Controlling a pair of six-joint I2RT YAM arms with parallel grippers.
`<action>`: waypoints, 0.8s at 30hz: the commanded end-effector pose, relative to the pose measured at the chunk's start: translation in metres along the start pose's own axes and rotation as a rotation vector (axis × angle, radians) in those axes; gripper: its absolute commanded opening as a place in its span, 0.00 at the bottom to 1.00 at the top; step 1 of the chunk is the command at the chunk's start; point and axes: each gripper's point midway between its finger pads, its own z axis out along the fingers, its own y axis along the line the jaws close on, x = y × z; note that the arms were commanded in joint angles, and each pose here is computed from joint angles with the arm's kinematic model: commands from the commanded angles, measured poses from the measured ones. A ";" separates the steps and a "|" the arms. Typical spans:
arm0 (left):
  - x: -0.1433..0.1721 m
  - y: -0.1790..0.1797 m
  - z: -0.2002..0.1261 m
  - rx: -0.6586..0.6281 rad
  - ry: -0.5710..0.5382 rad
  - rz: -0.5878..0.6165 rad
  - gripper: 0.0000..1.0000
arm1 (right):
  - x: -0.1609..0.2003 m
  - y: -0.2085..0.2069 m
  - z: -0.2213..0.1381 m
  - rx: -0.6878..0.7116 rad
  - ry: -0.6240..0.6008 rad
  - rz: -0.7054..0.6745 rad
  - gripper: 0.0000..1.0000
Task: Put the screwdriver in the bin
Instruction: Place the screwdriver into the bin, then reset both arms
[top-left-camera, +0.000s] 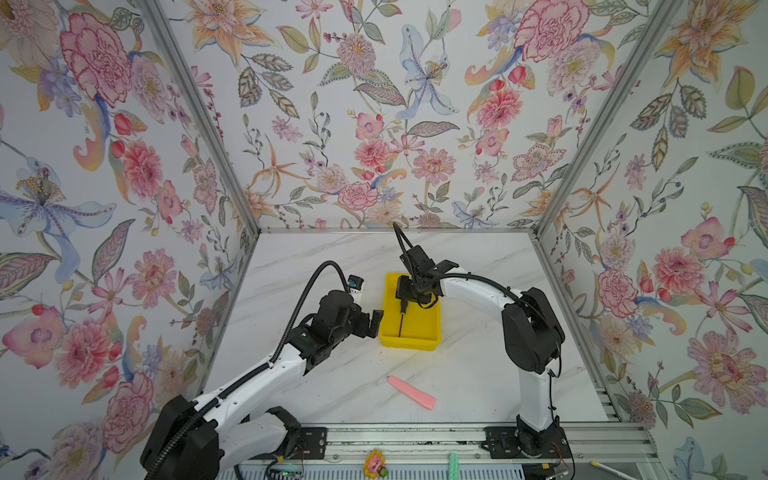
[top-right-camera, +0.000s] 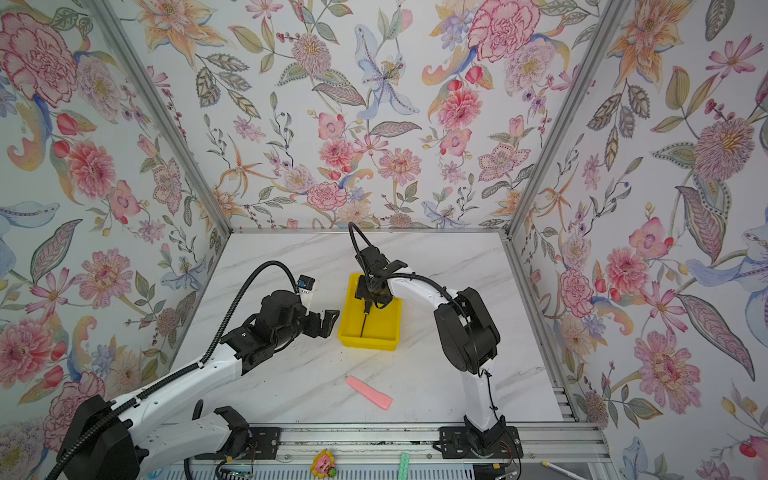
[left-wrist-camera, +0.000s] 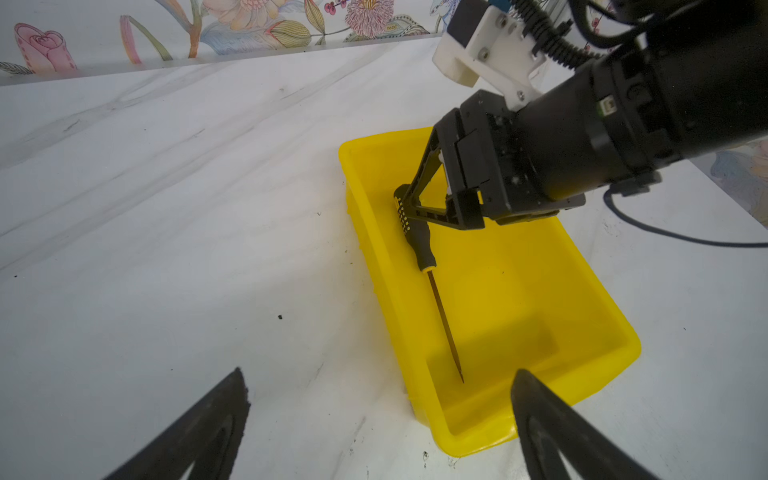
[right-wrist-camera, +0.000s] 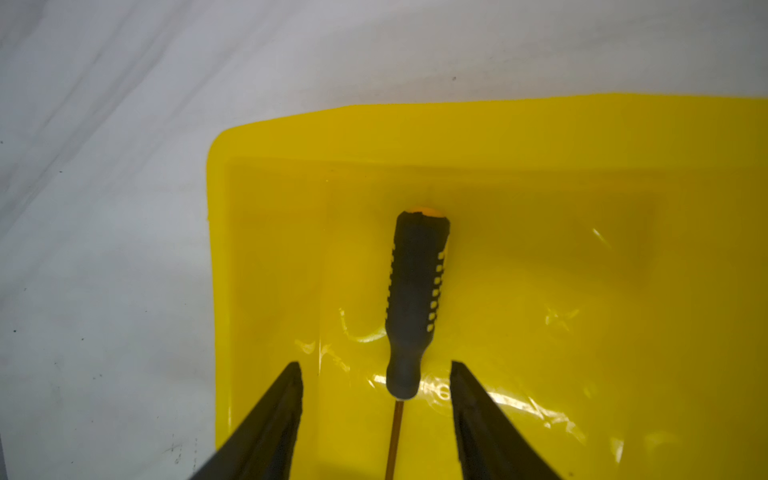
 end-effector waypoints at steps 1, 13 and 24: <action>-0.014 0.007 -0.007 -0.033 -0.049 0.002 0.99 | -0.011 0.002 -0.024 0.001 -0.064 -0.028 0.60; -0.021 0.039 -0.008 -0.192 -0.081 -0.008 0.99 | -0.047 -0.001 -0.112 0.025 -0.346 -0.160 0.96; -0.030 0.122 -0.038 -0.532 -0.178 -0.085 0.99 | -0.051 -0.113 -0.192 0.157 -0.596 -0.079 0.99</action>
